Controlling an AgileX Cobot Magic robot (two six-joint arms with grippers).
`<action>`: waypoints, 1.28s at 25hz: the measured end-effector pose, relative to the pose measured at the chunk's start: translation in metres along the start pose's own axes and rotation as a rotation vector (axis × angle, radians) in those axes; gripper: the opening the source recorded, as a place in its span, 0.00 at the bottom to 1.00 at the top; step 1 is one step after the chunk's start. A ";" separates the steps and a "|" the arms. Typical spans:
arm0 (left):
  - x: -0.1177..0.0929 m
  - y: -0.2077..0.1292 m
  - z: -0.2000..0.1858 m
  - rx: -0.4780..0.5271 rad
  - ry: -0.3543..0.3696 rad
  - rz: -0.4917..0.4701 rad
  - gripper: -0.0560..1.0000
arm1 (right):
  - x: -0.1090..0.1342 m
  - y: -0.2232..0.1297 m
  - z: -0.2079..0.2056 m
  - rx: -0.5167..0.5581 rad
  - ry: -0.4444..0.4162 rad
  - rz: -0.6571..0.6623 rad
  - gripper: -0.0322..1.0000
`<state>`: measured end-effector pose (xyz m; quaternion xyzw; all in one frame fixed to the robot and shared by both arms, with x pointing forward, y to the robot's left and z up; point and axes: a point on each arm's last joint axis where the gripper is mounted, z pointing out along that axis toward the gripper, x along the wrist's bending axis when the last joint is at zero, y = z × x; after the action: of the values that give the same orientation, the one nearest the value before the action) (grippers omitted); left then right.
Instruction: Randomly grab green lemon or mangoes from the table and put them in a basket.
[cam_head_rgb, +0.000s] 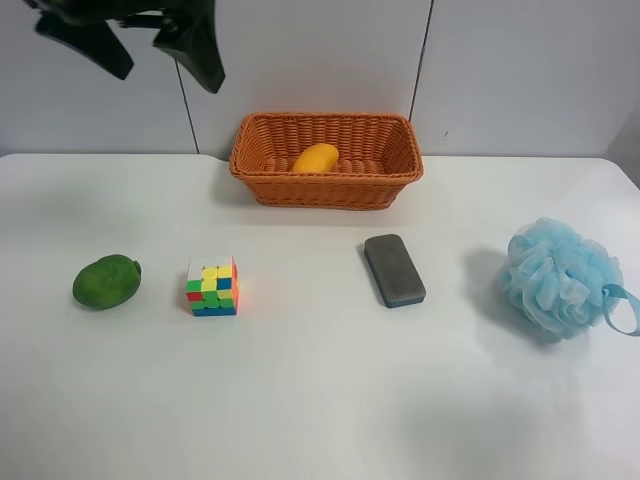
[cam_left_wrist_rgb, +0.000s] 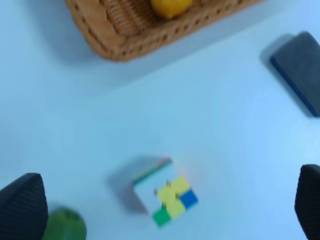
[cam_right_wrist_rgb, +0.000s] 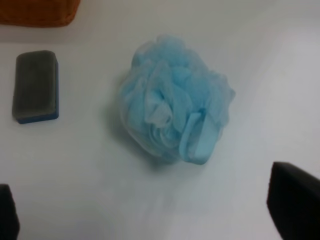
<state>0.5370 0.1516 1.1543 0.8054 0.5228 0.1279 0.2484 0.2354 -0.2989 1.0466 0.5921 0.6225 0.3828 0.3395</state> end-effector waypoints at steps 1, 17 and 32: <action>0.000 -0.011 -0.009 -0.022 -0.001 0.000 0.99 | 0.000 0.000 0.000 0.000 0.000 0.000 0.99; 0.010 -0.228 -0.089 -0.230 0.015 -0.018 0.99 | 0.000 0.000 0.000 0.000 0.000 0.000 0.99; 0.018 -0.312 -0.083 -0.364 0.189 -0.105 0.99 | 0.000 0.000 0.000 0.000 0.000 0.000 0.99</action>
<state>0.2628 0.2932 1.0565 0.7032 0.5533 0.2822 0.3460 0.2354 -0.2989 1.0466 0.5921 0.6225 0.3828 0.3395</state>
